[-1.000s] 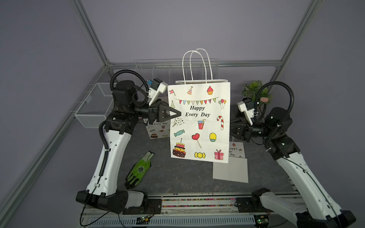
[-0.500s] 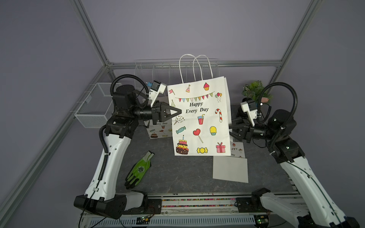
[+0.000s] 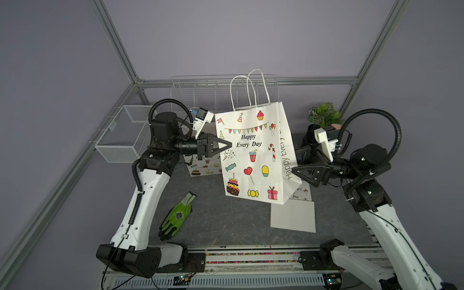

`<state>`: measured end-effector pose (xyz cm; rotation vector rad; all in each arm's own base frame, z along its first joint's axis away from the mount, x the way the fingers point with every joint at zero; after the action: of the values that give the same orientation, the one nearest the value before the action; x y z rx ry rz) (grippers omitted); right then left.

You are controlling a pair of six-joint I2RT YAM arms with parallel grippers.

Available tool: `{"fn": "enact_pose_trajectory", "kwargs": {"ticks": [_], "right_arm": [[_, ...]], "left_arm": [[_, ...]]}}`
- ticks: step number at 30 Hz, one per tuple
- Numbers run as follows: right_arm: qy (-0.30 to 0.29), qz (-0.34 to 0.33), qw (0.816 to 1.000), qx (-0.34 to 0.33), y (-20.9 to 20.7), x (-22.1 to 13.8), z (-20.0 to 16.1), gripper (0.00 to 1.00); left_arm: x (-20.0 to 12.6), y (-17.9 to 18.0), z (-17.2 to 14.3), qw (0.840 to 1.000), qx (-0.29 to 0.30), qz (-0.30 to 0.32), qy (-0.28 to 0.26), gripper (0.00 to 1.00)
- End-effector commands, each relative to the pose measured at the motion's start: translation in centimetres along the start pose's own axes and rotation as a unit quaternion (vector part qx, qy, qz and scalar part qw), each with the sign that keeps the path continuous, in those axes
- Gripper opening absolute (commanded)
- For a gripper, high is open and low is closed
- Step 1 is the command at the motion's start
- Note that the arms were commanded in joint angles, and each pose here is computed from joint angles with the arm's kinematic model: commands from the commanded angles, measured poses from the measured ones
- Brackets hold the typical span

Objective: Put away the paper bag
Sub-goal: Press the paper bag.

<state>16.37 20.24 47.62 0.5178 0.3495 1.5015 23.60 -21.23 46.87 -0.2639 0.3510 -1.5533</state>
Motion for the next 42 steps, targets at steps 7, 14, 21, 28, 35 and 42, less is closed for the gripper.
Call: {"fn": "enact_pose_trajectory", "kwargs": {"ticks": [7,14,21,28,35,42], "right_arm": [[0.032,-0.013,0.999,0.019,-0.8,1.4,-0.6,0.89],[0.041,-0.051,0.998,0.017,-1.9,1.4,-1.3,0.91],[0.032,-0.108,0.993,0.019,-3.8,1.5,-0.9,0.59],[0.020,-0.143,0.989,0.009,-4.6,1.5,0.0,0.37],[0.011,-0.143,0.990,-0.011,-3.9,1.7,1.6,0.55],[0.019,-0.145,0.989,-0.011,-4.7,2.3,2.2,0.23]], "left_arm": [[0.1,0.7,0.1,1.000,-0.001,0.012,-0.002,0.00],[0.2,0.8,0.1,1.000,0.000,0.010,-0.001,0.00],[0.5,0.3,0.3,1.000,0.002,-0.003,0.001,0.00],[0.6,0.0,0.3,1.000,0.004,-0.007,0.003,0.00],[0.8,-0.1,0.1,1.000,0.004,-0.013,0.006,0.00],[0.8,-0.4,0.2,1.000,0.007,-0.015,0.006,0.00]]}}
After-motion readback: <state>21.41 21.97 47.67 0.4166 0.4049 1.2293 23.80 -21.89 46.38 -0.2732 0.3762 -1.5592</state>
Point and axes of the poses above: each gripper's point midway between its finger pads, its own x axis out along the fingers, its own y axis along the line the jaws close on, z = x × y, the point moved 2 cm from there along -x, back along the fingers, and after that the axes turned 7 degrees about x, right-handed, at the moved point
